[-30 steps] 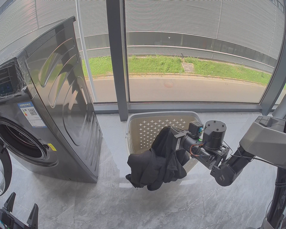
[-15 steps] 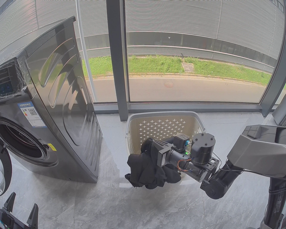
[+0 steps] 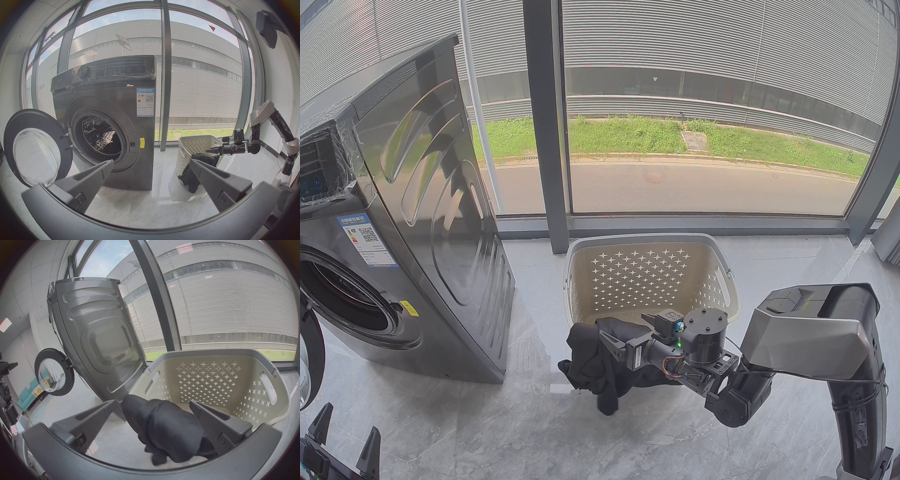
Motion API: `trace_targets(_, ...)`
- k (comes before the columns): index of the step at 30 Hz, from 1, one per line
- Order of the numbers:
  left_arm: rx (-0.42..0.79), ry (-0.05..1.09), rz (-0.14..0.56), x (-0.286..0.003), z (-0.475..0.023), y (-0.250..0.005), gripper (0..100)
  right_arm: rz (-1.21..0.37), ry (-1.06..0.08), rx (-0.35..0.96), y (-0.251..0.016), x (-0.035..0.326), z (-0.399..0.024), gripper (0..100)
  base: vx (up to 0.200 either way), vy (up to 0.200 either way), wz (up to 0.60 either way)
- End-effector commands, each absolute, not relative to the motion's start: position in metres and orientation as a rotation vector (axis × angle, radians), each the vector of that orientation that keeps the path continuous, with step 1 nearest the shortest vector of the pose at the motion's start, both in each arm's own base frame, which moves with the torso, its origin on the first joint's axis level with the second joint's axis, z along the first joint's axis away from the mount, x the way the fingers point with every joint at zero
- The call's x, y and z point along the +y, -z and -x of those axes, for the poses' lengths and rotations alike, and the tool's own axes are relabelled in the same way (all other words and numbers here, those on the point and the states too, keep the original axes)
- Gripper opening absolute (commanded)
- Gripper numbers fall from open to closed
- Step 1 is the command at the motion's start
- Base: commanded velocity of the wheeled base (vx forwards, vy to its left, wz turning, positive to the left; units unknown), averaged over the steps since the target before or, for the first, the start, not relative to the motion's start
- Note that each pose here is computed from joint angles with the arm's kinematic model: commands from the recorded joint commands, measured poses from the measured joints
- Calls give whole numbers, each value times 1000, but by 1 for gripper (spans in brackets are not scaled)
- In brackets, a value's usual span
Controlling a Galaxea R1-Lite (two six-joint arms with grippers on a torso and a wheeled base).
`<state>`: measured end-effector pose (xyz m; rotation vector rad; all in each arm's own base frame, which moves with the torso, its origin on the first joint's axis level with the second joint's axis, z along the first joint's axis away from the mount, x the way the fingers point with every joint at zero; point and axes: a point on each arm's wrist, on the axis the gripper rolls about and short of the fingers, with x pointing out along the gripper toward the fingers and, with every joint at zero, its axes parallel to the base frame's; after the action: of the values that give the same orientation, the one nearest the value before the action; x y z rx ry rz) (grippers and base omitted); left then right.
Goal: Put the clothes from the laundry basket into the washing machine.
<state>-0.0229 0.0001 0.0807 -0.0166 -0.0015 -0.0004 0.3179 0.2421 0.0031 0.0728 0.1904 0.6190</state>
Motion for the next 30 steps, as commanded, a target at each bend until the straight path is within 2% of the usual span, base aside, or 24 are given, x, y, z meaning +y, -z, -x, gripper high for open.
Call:
trace_targets(1,0,0,17,0,23,-75,100,-57,-577,232,9,228,-323,100,0,0,0)
trace_targets(7,0,0,17,0,23,-75,100,-7,-546,307,30,212,-320,100,0,0,0)
trace_targets(15,0,0,17,0,23,-75,100,8,-538,364,41,206,-312,100,0,0,0)
trace_targets(30,0,0,17,0,23,-75,100,-6,-486,366,58,198,-331,100,0,0,0)
